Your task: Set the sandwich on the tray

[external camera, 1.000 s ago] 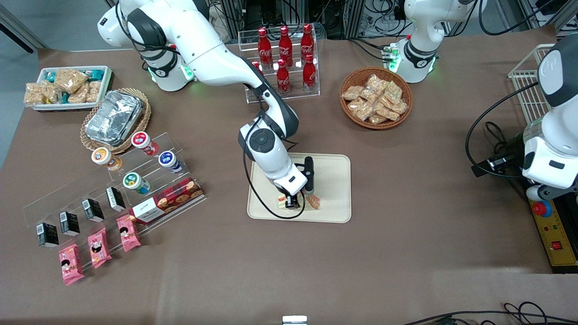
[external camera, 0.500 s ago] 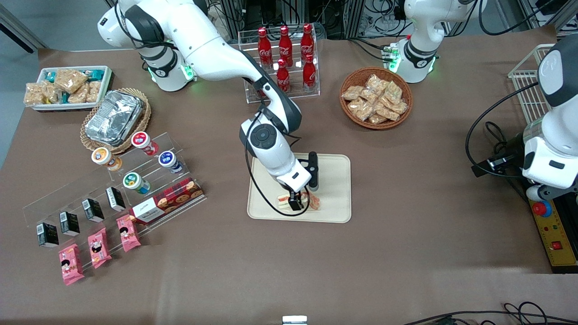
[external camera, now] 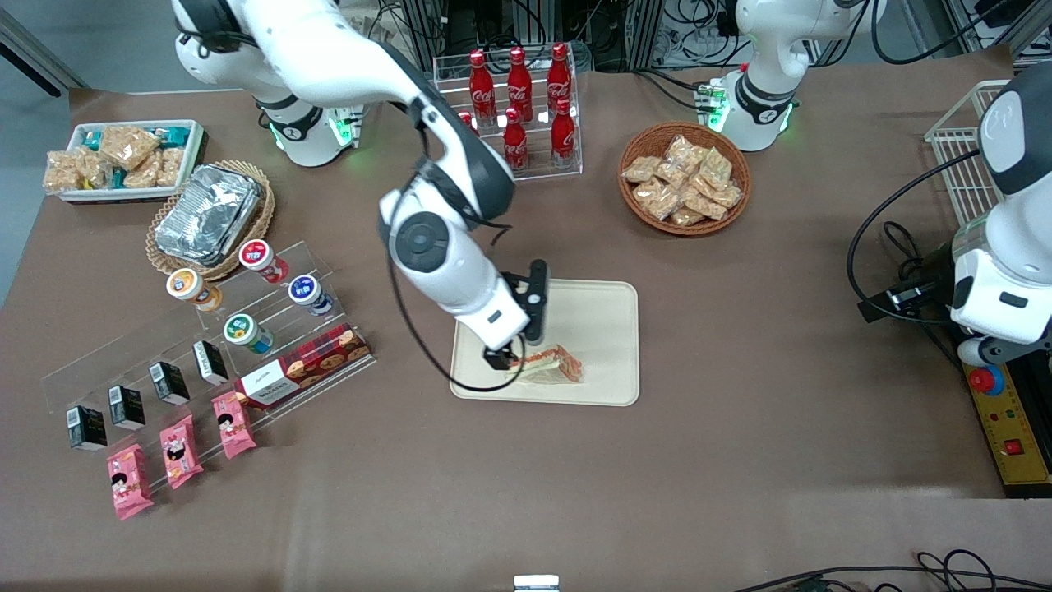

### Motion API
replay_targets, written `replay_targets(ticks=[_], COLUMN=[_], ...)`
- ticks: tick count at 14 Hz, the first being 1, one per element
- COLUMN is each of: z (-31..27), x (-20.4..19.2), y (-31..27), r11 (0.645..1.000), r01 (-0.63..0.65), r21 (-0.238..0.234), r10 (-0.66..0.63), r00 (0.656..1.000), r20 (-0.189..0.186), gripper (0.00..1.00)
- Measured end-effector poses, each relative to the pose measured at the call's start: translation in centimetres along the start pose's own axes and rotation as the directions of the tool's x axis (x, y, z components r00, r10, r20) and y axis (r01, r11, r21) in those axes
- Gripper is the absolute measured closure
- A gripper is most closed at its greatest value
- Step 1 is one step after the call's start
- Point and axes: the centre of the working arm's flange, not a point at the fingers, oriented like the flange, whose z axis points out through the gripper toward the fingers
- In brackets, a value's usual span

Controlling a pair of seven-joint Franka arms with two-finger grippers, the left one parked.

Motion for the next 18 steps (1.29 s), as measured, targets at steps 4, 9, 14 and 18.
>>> replay_targets(ticks=[4, 9, 14, 18], z=[-8.7, -19.2, -27.1, -31.9], x=[-5.4, -11.1, -23.1, -31.9], y=[1.9, 1.3, 5.0, 5.0], r11=[0.971, 0.736, 0.495, 0.339], r01=[-0.238, -0.661, -0.854, -0.911], r21=[0.026, -0.147, -0.158, -0.236], r10=[0.236, 0.677, 0.869, 0.939], r00=[0.969, 0.724, 0.489, 0.341], r20=[0.068, 0.131, 0.076, 0.034], gripper=[0.0, 0.0, 0.0, 0.0])
